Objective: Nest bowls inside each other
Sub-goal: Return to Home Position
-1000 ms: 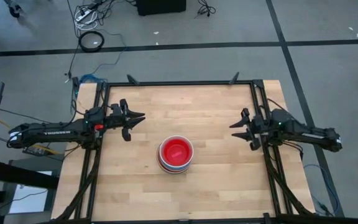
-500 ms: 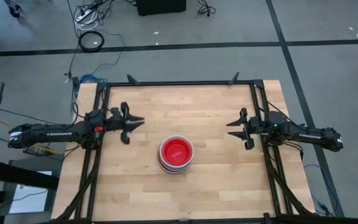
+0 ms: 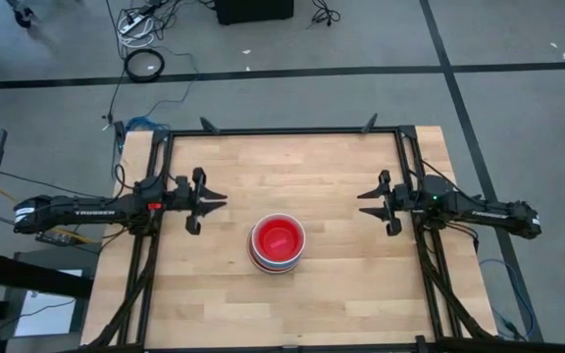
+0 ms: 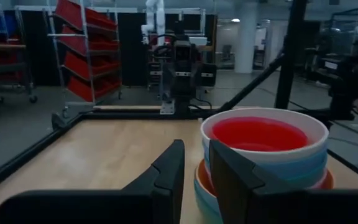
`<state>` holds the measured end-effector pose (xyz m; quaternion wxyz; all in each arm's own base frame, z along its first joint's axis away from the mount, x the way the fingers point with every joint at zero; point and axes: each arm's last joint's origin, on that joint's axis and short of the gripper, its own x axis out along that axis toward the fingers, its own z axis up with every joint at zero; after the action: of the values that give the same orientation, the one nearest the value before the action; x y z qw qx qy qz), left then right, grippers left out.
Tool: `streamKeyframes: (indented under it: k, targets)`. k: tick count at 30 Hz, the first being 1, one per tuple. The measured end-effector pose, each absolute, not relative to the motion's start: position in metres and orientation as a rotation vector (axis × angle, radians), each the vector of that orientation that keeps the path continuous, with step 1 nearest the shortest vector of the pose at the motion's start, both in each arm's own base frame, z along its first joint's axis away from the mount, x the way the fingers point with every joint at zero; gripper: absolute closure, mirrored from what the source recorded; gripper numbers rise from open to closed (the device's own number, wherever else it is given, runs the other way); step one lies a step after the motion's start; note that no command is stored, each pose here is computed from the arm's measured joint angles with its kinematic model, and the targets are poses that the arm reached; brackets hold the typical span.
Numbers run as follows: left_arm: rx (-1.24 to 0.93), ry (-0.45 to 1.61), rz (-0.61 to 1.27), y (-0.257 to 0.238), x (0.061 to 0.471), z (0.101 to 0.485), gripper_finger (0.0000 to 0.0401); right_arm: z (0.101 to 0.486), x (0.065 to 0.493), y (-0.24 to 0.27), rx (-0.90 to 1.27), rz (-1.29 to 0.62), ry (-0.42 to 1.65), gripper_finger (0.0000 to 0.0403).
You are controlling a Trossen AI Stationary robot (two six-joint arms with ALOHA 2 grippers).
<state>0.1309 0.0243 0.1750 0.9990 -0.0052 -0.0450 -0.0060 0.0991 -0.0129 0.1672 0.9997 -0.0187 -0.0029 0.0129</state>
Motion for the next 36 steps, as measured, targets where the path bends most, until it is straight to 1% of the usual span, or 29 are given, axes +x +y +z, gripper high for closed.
streamKeyframes:
  k: [4,9,12,15,18,20,24,28,31,36]
  targets:
    - [-0.031,-0.099,-0.003,0.025,0.131,0.176,0.0318,0.167,0.099,-0.013,-0.027,0.026,-0.004,0.0239]
    - [-0.033,-0.259,-0.017,0.024,0.128,0.192,0.0318,0.172,0.098,-0.011,-0.003,0.081,-0.02,0.0239]
    - [-0.092,-0.299,-0.037,0.024,0.129,0.205,0.0318,0.195,0.094,-0.01,0.026,0.092,-0.086,0.0239]
    - [-0.117,-0.349,-0.081,0.023,0.131,0.224,0.0318,0.226,0.085,-0.008,0.032,0.098,-0.178,0.0239]
    - [-0.127,-0.357,-0.135,0.022,0.131,0.245,0.0318,0.255,0.073,-0.006,0.039,0.101,-0.224,0.0239]
    - [-0.13,-0.341,-0.134,0.021,0.128,0.263,0.0318,0.269,0.065,-0.004,0.045,0.1,-0.225,0.0239]
    - [-0.126,-0.243,-0.084,0.018,0.11,0.299,0.0318,0.284,0.055,-0.003,0.049,0.094,-0.213,0.0239]
    - [-0.072,-0.262,-0.05,0.011,0.081,0.331,0.0318,0.289,0.051,-0.003,0.039,0.063,-0.214,0.0239]
    - [-0.068,-0.253,-0.049,0.009,0.071,0.332,0.0318,0.291,0.05,-0.003,0.034,0.063,-0.226,0.0239]
    - [-0.083,-0.19,-0.033,0.009,0.07,0.316,0.0318,0.288,0.043,-0.002,0.033,0.023,-0.232,0.0239]
